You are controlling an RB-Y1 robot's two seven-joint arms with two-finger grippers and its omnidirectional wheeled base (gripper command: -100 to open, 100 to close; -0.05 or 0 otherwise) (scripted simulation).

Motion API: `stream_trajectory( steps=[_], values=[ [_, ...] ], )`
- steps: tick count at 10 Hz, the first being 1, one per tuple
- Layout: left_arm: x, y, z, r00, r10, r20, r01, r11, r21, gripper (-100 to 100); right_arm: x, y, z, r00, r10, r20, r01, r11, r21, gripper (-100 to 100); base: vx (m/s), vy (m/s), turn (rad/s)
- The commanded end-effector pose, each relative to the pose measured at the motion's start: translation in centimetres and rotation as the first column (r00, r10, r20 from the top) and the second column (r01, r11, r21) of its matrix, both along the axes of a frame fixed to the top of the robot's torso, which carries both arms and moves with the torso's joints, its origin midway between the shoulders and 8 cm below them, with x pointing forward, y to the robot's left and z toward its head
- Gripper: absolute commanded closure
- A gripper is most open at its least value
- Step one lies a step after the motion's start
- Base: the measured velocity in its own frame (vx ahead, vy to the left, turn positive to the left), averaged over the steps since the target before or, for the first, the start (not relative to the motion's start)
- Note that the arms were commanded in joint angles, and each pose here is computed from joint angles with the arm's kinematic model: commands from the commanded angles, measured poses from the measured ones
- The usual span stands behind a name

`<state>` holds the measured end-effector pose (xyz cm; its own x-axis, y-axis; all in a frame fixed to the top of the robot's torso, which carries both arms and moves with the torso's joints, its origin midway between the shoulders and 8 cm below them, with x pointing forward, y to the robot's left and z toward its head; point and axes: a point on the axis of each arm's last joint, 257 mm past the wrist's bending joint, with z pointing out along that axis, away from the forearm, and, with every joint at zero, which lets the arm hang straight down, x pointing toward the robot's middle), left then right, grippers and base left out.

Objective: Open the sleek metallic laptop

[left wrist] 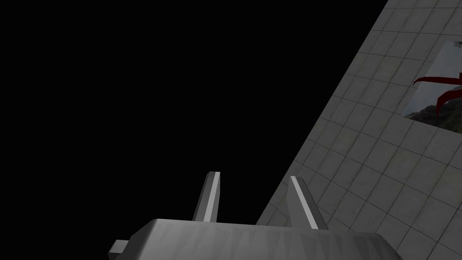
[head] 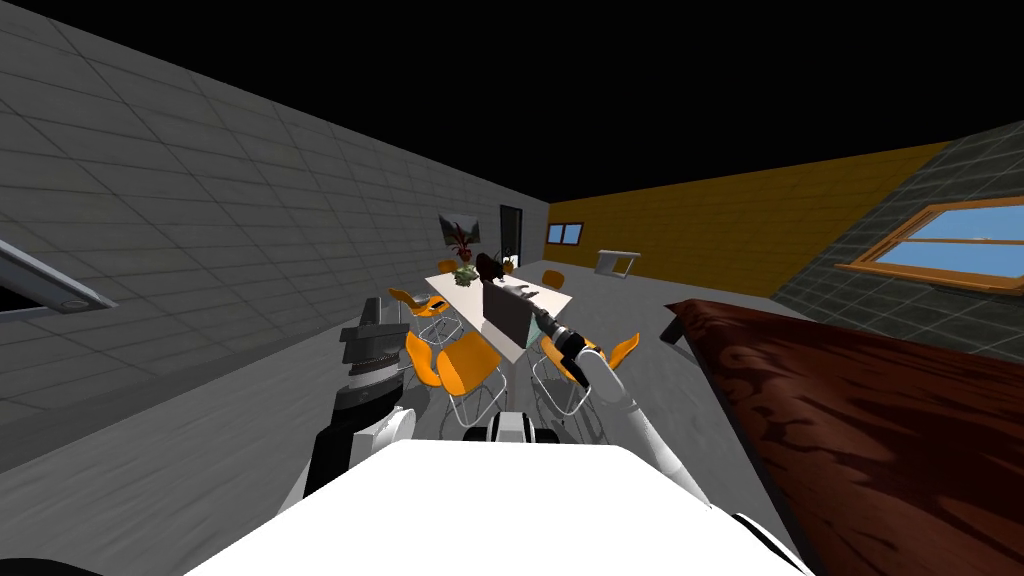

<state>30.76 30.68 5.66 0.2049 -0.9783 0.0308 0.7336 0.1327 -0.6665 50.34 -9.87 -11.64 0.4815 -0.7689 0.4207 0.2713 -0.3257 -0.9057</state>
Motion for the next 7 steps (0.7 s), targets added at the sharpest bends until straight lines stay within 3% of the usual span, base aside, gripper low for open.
stream_trajectory(
  steps=[1, 7],
  values=[
    [0.0, 0.0, 0.0, 1.0, 0.0, 0.0, 0.0, 1.0, 0.0, 0, 0.7, -0.9, -0.9, 0.997, 0.019, -0.08, -0.014, 0.998, 0.062, 100, 0.011, 0.005, -0.03],
    [0.0, 0.0, 0.0, 1.0, 0.0, 0.0, 0.0, 1.0, 0.0, 0, 2.2, -2.8, -0.9, 0.981, 0.051, -0.189, -0.018, 0.985, 0.172, 100, -0.005, 0.006, -0.017]
  ],
)
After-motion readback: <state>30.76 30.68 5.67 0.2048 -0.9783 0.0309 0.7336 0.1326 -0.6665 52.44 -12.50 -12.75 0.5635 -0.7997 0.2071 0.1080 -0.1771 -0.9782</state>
